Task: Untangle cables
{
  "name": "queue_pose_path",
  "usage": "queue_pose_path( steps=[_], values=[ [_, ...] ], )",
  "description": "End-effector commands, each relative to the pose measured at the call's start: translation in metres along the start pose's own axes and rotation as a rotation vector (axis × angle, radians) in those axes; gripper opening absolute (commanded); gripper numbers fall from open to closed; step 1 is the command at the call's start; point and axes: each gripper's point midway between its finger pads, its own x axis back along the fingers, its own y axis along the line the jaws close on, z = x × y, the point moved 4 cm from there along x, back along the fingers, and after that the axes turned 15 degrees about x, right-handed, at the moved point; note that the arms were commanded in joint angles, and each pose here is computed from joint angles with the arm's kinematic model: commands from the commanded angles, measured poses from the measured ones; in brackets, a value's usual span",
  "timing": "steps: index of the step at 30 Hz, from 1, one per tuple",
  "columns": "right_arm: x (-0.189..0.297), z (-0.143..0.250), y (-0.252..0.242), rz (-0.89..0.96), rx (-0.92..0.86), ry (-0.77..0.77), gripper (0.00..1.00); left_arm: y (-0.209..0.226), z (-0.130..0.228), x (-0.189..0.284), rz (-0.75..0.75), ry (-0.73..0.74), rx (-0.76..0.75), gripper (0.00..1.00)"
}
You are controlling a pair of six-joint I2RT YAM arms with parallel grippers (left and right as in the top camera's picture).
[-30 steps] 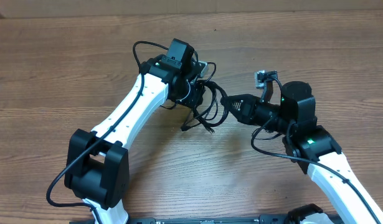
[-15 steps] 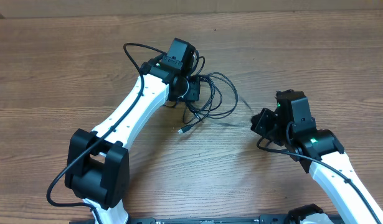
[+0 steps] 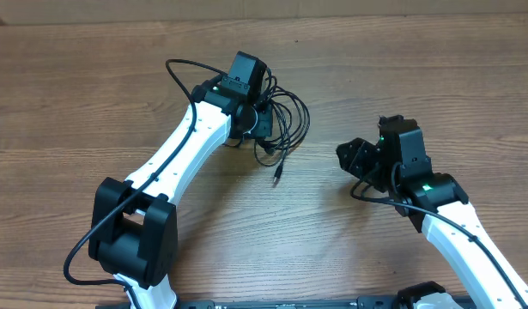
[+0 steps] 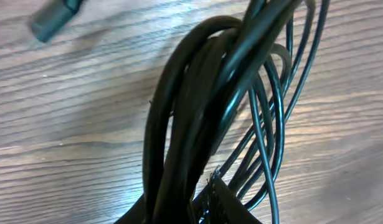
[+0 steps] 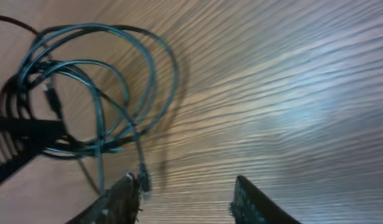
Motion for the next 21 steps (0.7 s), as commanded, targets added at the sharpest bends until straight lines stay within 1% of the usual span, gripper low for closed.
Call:
queue_pose_path(
  steps=[1,2,3,4,5,7,8,11,13,15,16,19,21],
  values=[
    [-0.009,0.005,0.011,-0.053,0.007,0.057,0.58,-0.005,0.003,0.003,0.032,0.014,0.014,0.54],
    [-0.012,0.007,0.009,-0.046,0.003,0.072,0.60,-0.004,0.003,0.003,0.026,0.013,0.015,0.61],
    [-0.017,0.011,0.006,-0.031,-0.003,0.097,0.63,-0.003,0.004,0.003,0.022,0.017,0.016,0.66],
    [-0.021,0.013,0.004,-0.022,-0.008,0.114,0.73,-0.003,0.004,0.003,0.019,0.020,0.016,0.72],
    [-0.025,0.016,0.002,-0.014,-0.012,0.128,0.81,-0.002,0.005,0.003,0.017,0.025,0.017,0.77],
    [-0.036,0.022,-0.004,0.008,-0.022,0.169,0.86,-0.001,0.007,0.003,0.009,0.034,0.019,0.85],
    [-0.039,0.024,-0.006,0.014,-0.025,0.180,0.87,-0.001,0.007,0.003,0.009,0.035,0.021,0.86],
    [-0.048,0.027,-0.010,0.027,-0.031,0.203,0.93,-0.001,0.006,0.003,0.011,0.031,0.074,0.91],
    [-0.051,0.027,-0.011,0.033,-0.032,0.204,1.00,-0.003,0.004,0.002,0.021,0.019,0.121,0.91],
    [-0.051,0.026,-0.015,0.057,-0.030,0.191,1.00,-0.007,0.000,0.002,0.038,0.002,0.189,0.95],
    [-0.051,0.024,-0.018,0.078,-0.029,0.182,1.00,-0.010,-0.001,0.002,0.046,-0.005,0.196,0.96],
    [-0.050,0.022,-0.027,0.121,-0.043,0.169,1.00,-0.021,-0.001,0.002,0.071,-0.025,0.169,0.96],
    [-0.046,0.021,-0.041,0.174,-0.126,0.168,1.00,-0.036,0.001,0.001,0.105,-0.049,0.107,0.96]
  ],
)
